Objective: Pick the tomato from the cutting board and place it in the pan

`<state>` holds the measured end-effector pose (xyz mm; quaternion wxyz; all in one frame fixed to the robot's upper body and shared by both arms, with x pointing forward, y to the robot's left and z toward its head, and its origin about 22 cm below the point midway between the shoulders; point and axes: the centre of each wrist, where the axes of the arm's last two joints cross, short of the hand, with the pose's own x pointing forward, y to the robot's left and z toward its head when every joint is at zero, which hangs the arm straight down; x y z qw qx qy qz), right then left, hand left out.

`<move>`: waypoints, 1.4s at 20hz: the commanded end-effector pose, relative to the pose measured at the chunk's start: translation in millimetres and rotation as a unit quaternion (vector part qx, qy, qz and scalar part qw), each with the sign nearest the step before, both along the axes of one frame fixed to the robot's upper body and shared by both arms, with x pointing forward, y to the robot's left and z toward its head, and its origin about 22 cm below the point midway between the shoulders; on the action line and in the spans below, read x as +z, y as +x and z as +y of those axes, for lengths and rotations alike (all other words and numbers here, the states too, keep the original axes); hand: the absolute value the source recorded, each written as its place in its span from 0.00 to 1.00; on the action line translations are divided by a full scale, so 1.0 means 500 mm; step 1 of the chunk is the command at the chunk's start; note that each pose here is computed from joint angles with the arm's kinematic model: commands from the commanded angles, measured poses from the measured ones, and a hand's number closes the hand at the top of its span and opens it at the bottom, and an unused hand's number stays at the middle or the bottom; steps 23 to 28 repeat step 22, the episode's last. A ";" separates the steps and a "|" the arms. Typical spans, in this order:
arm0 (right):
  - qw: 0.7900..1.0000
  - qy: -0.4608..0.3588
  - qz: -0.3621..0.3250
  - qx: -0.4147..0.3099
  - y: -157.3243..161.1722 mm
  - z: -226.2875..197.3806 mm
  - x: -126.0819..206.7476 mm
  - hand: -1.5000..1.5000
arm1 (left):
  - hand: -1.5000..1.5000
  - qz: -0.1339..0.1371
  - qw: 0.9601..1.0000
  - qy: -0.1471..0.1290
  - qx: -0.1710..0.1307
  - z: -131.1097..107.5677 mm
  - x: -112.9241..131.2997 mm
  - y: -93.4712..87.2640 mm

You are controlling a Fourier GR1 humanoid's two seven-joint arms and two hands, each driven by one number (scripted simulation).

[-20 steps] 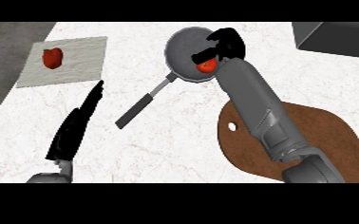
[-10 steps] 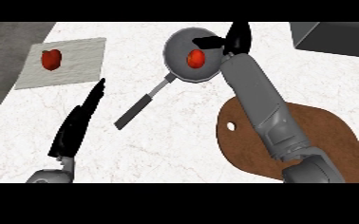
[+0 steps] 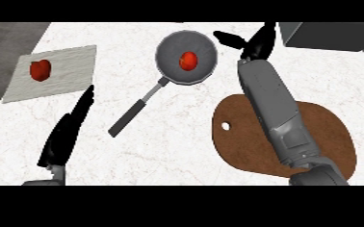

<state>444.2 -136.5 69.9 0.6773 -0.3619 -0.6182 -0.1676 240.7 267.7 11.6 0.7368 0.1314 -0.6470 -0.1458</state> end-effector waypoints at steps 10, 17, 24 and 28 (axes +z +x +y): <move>0.999 -0.027 -0.041 -0.004 -0.122 -0.167 -0.164 0.00 | 0.50 0.011 0.999 -0.001 0.039 0.027 0.024 -0.042; 0.998 -0.050 -0.025 0.021 -0.212 -0.277 -0.157 0.00 | 0.50 0.008 0.999 0.004 0.045 0.020 0.004 -0.053; 0.998 -0.044 -0.027 0.025 -0.276 -0.305 -0.121 0.00 | 0.50 0.009 0.999 0.000 0.040 0.039 -0.007 -0.059; 0.998 -0.044 -0.027 0.025 -0.276 -0.305 -0.121 0.00 | 0.50 0.009 0.999 0.000 0.040 0.039 -0.007 -0.059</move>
